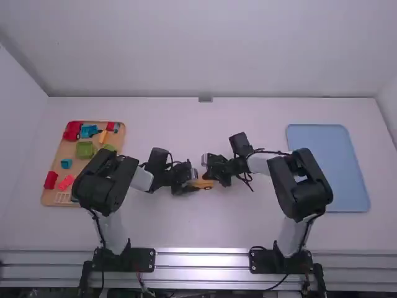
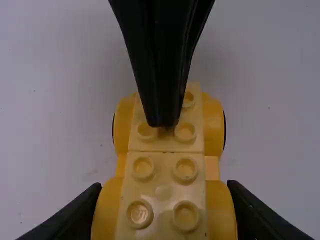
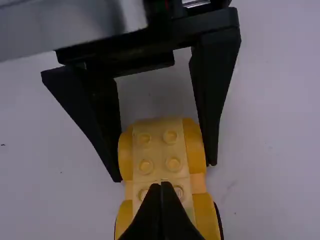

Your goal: Assemble lego blocks to make yellow taxi

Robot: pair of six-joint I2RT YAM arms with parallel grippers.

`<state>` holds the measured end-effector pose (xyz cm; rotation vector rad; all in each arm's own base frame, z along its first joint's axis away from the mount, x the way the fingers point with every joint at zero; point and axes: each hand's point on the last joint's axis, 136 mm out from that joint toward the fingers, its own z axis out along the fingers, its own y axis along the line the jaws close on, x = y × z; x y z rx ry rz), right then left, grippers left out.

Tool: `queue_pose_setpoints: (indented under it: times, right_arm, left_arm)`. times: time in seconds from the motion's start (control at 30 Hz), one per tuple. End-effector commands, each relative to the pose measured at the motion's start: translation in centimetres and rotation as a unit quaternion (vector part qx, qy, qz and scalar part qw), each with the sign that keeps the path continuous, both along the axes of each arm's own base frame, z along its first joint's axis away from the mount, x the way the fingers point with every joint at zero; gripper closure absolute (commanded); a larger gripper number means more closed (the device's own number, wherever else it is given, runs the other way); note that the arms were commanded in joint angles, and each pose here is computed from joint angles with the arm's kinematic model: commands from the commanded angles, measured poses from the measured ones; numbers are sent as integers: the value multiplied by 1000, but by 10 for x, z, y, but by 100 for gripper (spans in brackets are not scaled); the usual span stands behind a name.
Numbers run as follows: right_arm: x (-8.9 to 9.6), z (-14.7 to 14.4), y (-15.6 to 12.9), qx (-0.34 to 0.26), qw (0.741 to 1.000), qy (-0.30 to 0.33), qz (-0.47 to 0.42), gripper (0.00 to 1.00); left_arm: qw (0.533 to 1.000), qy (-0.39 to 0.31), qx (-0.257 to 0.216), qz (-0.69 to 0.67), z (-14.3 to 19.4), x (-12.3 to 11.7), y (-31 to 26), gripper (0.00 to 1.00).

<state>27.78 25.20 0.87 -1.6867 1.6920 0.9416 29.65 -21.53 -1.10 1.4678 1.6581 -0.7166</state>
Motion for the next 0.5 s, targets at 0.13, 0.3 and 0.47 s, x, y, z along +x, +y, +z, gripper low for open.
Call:
queue_pose_setpoints:
  times: [0.13,0.3,0.47]
  right_arm:
    - [-18,-45,-28,-61,997,21,-40,100]
    - [-25,-50,-26,-62,997,26,-41,100]
    - [-19,-39,-15,-41,999,14,-29,100]
  left_arm:
    - [1000,6,1,-5,-3,-3,-1,51]
    - [1000,5,1,-4,-3,-3,-1,51]
    - [1000,4,1,-5,-3,-3,-1,51]
